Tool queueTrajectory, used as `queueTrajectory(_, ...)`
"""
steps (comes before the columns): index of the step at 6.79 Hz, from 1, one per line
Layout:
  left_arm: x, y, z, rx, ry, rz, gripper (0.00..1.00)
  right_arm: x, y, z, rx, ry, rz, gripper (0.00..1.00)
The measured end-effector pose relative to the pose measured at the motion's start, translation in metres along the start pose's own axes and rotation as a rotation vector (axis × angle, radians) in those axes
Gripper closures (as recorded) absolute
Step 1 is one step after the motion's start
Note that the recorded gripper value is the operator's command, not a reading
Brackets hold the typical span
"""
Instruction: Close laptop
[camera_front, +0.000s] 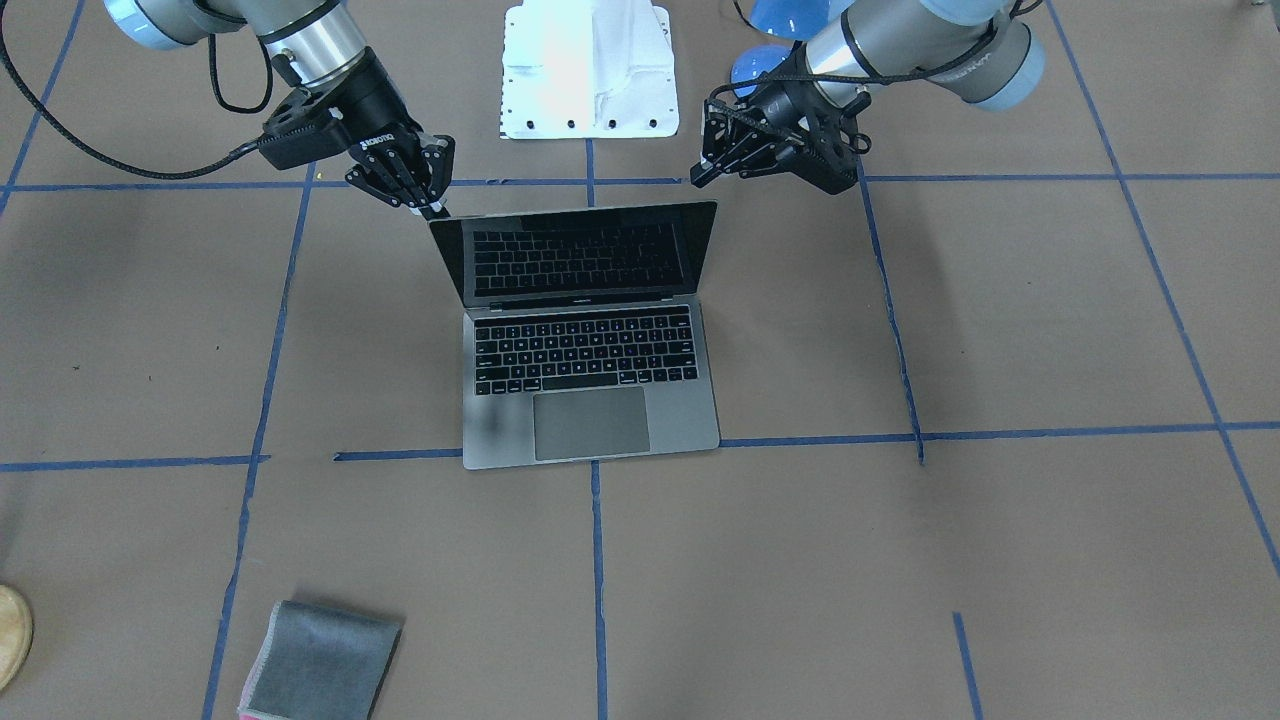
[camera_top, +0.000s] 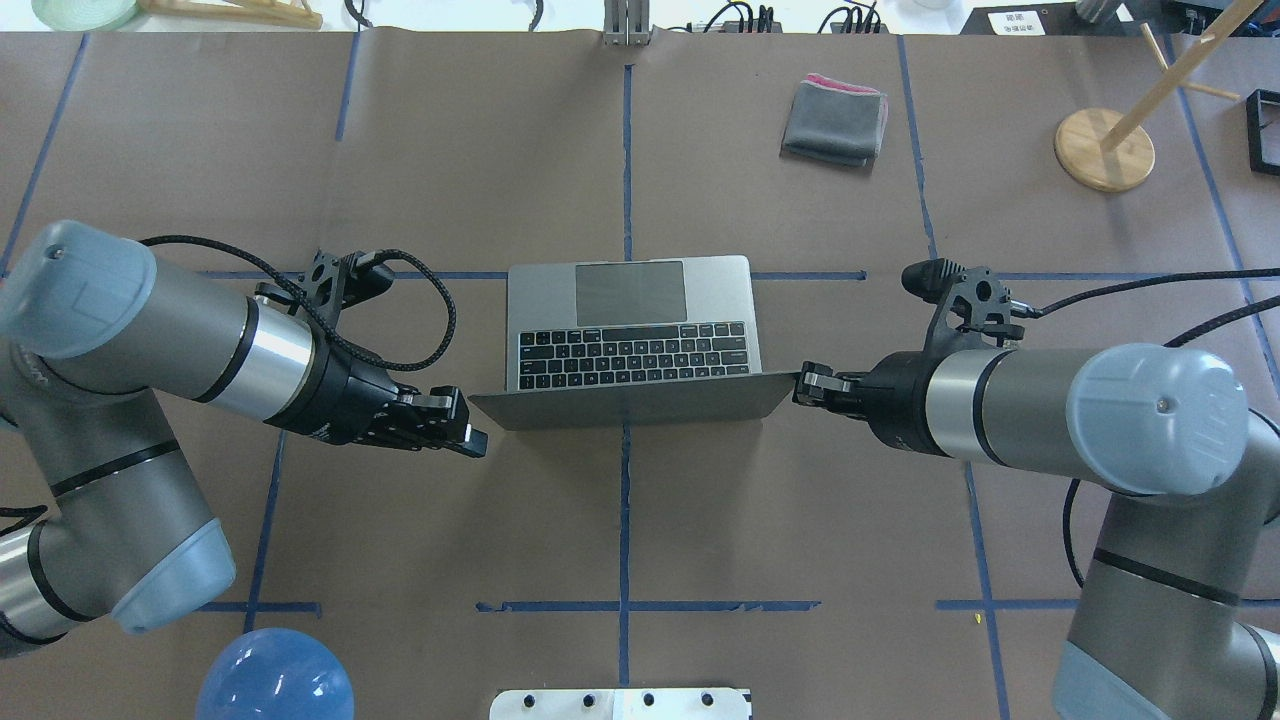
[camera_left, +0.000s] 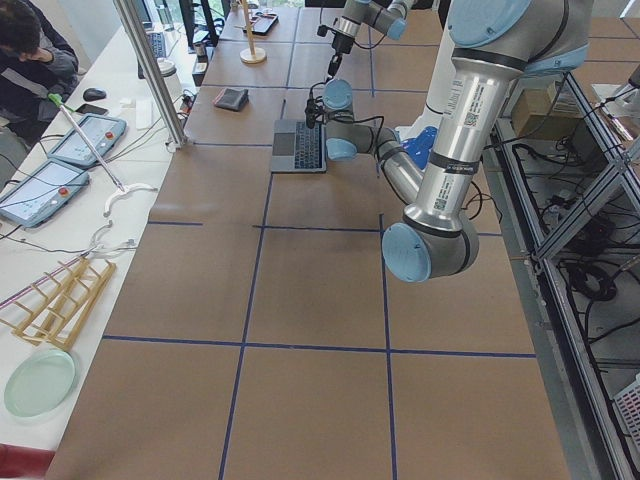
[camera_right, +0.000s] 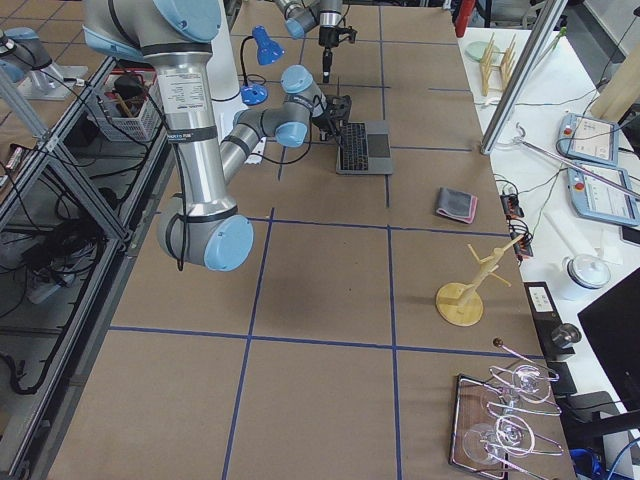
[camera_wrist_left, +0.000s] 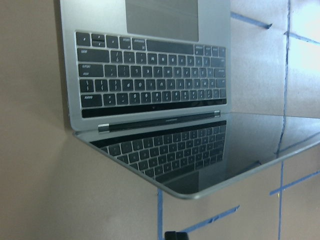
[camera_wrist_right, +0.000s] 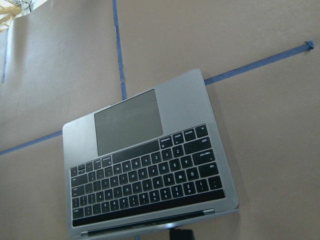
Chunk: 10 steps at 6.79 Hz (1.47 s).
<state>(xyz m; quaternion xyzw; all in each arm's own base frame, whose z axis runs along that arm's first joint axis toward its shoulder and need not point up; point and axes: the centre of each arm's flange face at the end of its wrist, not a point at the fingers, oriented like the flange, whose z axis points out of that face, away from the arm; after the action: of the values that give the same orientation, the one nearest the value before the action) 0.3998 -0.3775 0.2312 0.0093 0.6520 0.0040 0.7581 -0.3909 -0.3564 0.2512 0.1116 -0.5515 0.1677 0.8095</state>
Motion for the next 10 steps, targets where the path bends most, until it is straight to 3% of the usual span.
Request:
queueTrajectory(5, 0.002, -0.059, 0.016, 0.114, -0.043, -0.031, 1.0, -0.006, -0.041, 0.03, 0.033, 0.055, 0.01, 1.0)
queueTrajectory(10, -0.014, -0.116, 0.035, 0.17, -0.108, -0.079, 1.0, -0.015, -0.083, 0.069, 0.054, 0.101, 0.019, 1.0)
